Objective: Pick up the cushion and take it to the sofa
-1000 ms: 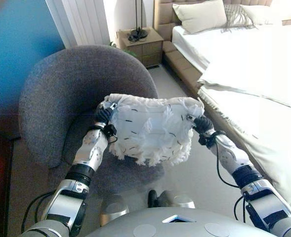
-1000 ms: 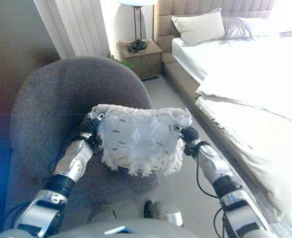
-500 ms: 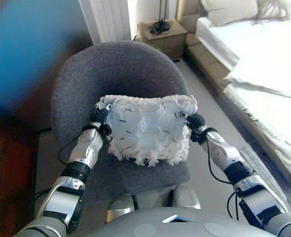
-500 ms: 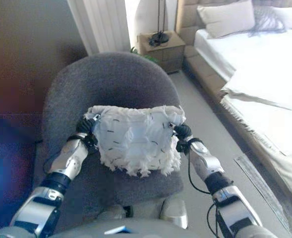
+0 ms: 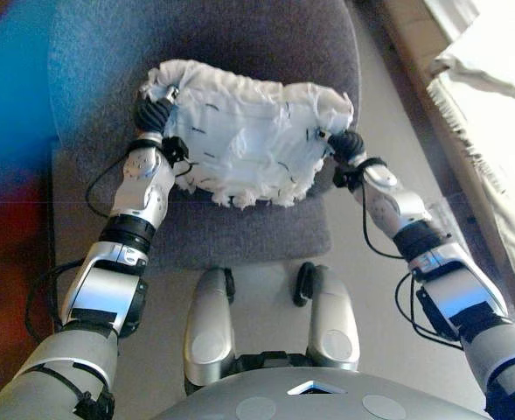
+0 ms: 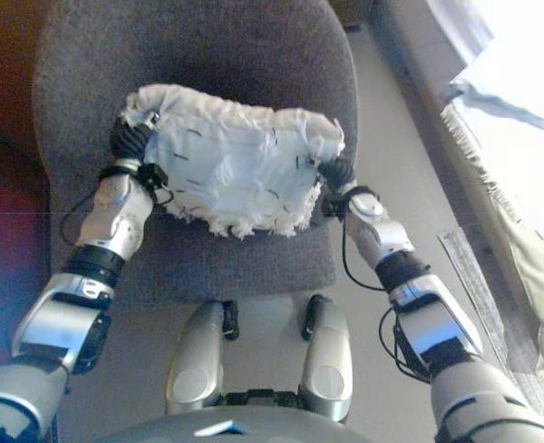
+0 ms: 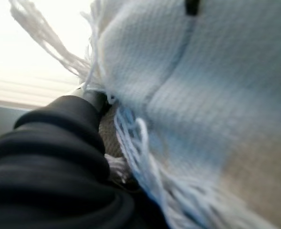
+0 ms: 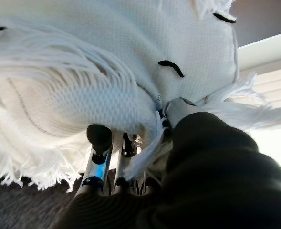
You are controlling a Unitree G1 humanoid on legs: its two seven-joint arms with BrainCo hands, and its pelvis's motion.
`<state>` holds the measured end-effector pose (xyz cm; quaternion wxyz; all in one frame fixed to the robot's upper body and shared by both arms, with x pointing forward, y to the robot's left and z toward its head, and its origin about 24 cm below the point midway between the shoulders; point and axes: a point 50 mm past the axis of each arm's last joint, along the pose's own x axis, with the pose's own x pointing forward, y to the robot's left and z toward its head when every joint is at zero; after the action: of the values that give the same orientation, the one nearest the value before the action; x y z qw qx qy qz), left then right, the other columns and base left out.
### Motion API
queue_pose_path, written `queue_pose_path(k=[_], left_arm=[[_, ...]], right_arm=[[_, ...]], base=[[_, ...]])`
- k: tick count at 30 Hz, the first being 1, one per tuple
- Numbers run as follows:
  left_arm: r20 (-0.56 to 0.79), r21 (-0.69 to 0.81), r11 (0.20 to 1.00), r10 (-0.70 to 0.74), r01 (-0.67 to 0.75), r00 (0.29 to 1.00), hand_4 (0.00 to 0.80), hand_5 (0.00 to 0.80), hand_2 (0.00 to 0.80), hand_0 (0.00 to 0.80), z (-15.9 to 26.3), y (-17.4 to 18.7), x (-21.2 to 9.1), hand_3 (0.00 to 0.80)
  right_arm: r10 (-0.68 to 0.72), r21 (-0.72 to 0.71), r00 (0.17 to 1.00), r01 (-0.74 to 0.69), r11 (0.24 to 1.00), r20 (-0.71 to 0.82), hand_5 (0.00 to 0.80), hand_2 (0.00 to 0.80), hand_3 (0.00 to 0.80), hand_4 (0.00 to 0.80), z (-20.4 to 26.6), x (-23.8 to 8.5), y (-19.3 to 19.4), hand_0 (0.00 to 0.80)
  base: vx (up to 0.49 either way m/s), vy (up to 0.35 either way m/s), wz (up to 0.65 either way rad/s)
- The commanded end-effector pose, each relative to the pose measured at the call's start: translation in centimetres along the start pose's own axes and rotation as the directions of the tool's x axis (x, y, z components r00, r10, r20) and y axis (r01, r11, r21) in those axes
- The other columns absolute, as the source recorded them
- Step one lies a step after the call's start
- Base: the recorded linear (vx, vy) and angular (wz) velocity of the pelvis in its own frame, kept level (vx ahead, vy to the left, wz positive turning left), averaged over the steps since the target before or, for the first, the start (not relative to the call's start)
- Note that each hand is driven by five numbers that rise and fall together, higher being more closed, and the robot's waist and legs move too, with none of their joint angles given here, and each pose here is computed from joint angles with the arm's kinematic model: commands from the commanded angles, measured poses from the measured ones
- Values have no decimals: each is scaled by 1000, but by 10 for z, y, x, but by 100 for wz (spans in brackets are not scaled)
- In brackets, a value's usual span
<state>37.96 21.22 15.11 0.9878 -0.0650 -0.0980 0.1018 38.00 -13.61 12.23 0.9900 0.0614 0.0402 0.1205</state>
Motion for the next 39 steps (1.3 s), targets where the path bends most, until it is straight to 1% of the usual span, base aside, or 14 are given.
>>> queue_pose_path(k=[1, 3, 7, 14, 16, 19, 24, 26, 28, 29, 30, 31, 35, 39], left_arm=[[66, -23, 993, -112, 113, 992, 800, 800, 800, 800, 27, -53, 13, 800], [84, -27, 995, -92, 95, 992, 800, 800, 800, 800, 37, -54, 20, 800], [138, -34, 995, -91, 96, 986, 800, 800, 800, 800, 53, -61, 26, 800], [177, 73, 991, -120, 109, 977, 800, 800, 800, 800, 76, -72, 39, 800], [213, 54, 992, -120, 111, 970, 800, 800, 800, 800, 88, -72, 42, 800], [305, 65, 984, -178, 166, 935, 800, 800, 800, 800, 111, -86, 40, 800], [394, 112, 964, -267, 242, 879, 800, 800, 800, 800, 137, -118, 31, 800], [391, 129, 964, -266, 234, 881, 800, 800, 800, 800, 138, -122, 30, 800], [361, 128, 969, -242, 209, 900, 800, 800, 800, 800, 138, -123, 32, 800], [345, 117, 974, -224, 194, 911, 800, 800, 800, 800, 137, -122, 33, 800], [324, 101, 979, -200, 176, 925, 577, 577, 577, 577, 134, -120, 35, 577], [304, 90, 983, -178, 157, 936, 0, 0, 0, 0, 131, -117, 37, 0], [257, 57, 994, -105, 94, 961, 0, 0, 0, 0, 120, -103, 42, 0], [242, 64, 998, -43, 29, 969, 0, 0, 0, 0, 117, -84, 47, 0]], right_arm=[[215, -116, 959, -195, 974, 187, 800, 800, 800, 800, 60, 15, 54, 800], [197, -110, 961, -178, 978, 195, 800, 800, 800, 800, 68, 19, 55, 800], [172, -102, 953, -151, 983, 248, 800, 800, 800, 800, 82, 23, 55, 800], [221, -112, 941, -198, 974, 255, 800, 800, 800, 800, 85, 22, 67, 800], [236, -116, 937, -212, 970, 257, 800, 800, 800, 800, 83, 20, 71, 800], [243, -104, 931, -223, 969, 272, 800, 800, 800, 800, 84, 17, 76, 800], [266, -73, 923, -256, 964, 278, 800, 800, 800, 800, 86, 16, 82, 800], [270, -69, 924, -261, 963, 271, 800, 800, 800, 800, 85, 16, 82, 800], [270, -84, 930, -257, 963, 248, 800, 800, 800, 800, 82, 16, 83, 800], [268, -96, 933, -252, 963, 240, 232, 232, 232, 232, 81, 16, 83, 232], [270, -98, 936, -254, 962, 227, 0, 0, 0, 0, 78, 16, 85, 0], [271, -97, 937, -255, 962, 220, 0, 0, 0, 0, 77, 16, 85, 0], [244, -79, 945, -232, 970, 218, 0, 0, 0, 0, 76, 16, 83, 0], [236, -37, 948, -233, 972, 213, 0, 0, 0, 0, 72, 16, 81, 0]], base=[[-96, 21, 15], [-63, 13, 6], [-19, 8, -2], [38, 9, 1], [90, 32, 2], [65, 34, -4], [41, 22, -8], [37, 13, -8], [25, 16, -15], [13, 19, -11], [18, 19, -5], [0, 0, 0], [8, -3, -1], [23, -3, -2]])
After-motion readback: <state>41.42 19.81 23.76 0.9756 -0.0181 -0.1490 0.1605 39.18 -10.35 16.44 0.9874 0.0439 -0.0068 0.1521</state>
